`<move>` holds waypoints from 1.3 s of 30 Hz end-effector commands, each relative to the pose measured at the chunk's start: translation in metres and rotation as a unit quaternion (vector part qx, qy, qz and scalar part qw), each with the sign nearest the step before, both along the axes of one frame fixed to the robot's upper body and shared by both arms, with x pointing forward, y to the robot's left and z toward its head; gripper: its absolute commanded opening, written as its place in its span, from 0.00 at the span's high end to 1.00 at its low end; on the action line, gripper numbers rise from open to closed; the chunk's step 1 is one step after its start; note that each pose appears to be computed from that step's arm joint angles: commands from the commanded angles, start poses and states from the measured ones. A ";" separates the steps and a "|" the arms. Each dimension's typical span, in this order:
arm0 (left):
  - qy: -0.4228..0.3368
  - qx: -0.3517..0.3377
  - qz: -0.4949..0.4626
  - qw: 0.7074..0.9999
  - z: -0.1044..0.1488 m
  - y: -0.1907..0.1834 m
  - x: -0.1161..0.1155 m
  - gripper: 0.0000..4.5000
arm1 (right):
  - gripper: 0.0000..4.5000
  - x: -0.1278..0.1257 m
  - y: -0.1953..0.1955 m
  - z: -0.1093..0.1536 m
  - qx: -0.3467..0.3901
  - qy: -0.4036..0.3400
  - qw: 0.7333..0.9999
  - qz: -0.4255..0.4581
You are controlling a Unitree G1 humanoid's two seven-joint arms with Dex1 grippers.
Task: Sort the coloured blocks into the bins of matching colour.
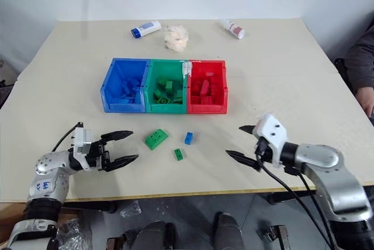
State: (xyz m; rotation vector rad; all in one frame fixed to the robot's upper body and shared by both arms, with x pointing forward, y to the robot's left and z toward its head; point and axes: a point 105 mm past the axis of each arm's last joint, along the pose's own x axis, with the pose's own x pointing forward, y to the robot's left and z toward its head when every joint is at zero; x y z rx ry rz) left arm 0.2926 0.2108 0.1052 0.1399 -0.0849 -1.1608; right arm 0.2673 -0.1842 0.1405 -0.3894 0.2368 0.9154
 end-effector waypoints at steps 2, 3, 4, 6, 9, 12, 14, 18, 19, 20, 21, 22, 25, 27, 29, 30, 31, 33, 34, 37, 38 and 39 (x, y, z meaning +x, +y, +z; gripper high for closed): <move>-0.020 0.001 0.000 1.000 0.010 0.004 0.002 0.00 | 0.00 -0.002 0.014 0.013 0.006 -0.021 0.999 0.033; -0.021 0.000 -0.001 1.000 0.010 0.003 0.003 0.00 | 0.00 0.001 0.020 0.012 0.010 -0.021 0.999 0.040; -0.022 -0.001 -0.003 1.000 0.011 0.001 0.003 0.00 | 0.00 0.004 0.025 0.011 0.012 -0.018 0.999 0.045; -0.024 -0.003 -0.005 1.000 0.011 -0.002 0.002 0.00 | 0.00 0.012 0.038 0.008 0.017 -0.015 0.998 0.060; -0.027 -0.006 -0.009 1.000 0.010 -0.008 0.000 0.00 | 0.00 0.028 0.062 0.004 0.029 -0.016 0.996 0.080; -0.028 -0.009 -0.014 0.999 0.009 -0.013 -0.005 0.00 | 0.00 0.044 0.091 0.002 0.047 -0.017 0.994 0.102; -0.029 -0.012 -0.017 0.999 0.008 -0.016 -0.009 0.00 | 0.00 0.050 0.110 -0.001 0.056 -0.013 0.991 0.123; -0.031 -0.017 -0.014 0.999 0.008 -0.020 -0.015 0.00 | 0.00 0.058 0.126 -0.009 0.062 -0.010 0.988 0.140; -0.031 -0.017 -0.013 0.999 0.008 -0.020 -0.017 0.00 | 0.00 0.060 0.127 -0.010 0.062 -0.009 0.988 0.139; -0.031 -0.017 -0.012 0.999 0.007 -0.020 -0.018 0.00 | 0.00 0.060 0.131 -0.012 0.064 -0.006 0.987 0.145; -0.031 -0.018 -0.008 0.999 0.007 -0.020 -0.019 0.00 | 0.00 0.059 0.134 -0.014 0.067 -0.001 0.986 0.150; -0.030 -0.018 -0.006 0.999 0.007 -0.020 -0.021 0.00 | 0.00 0.059 0.136 -0.017 0.067 0.002 0.986 0.154; -0.029 -0.019 -0.003 0.999 0.005 -0.020 -0.023 0.00 | 0.08 0.056 0.139 -0.020 0.067 0.005 0.985 0.161; -0.029 -0.019 -0.002 0.999 0.005 -0.020 -0.023 0.00 | 0.20 0.056 0.140 -0.020 0.070 0.003 0.984 0.162; -0.029 -0.020 -0.001 0.999 0.005 -0.021 -0.023 0.00 | 0.34 0.057 0.138 -0.018 0.073 -0.002 0.986 0.152; -0.029 -0.020 -0.001 0.999 0.005 -0.020 -0.022 0.00 | 0.42 0.058 0.137 -0.016 0.075 -0.005 0.986 0.149; -0.029 -0.020 -0.001 0.999 0.005 -0.020 -0.022 0.00 | 0.42 0.058 0.136 -0.016 0.076 -0.006 0.986 0.147; -0.029 -0.020 0.000 0.999 0.005 -0.020 -0.020 0.00 | 0.42 0.059 0.135 -0.016 0.075 -0.005 0.987 0.144; -0.029 -0.020 0.000 0.999 0.005 -0.020 -0.019 0.00 | 0.45 0.059 0.134 -0.017 0.075 -0.004 0.987 0.143; -0.030 -0.021 -0.001 0.999 0.006 -0.021 -0.018 0.00 | 0.62 0.059 0.134 -0.017 0.076 -0.003 0.987 0.141; -0.031 -0.021 -0.001 0.999 0.006 -0.021 -0.017 0.00 | 0.68 0.060 0.134 -0.017 0.077 -0.004 0.987 0.140; -0.031 -0.022 -0.001 0.999 0.006 -0.021 -0.017 0.00 | 0.69 0.060 0.134 -0.017 0.077 -0.004 0.987 0.139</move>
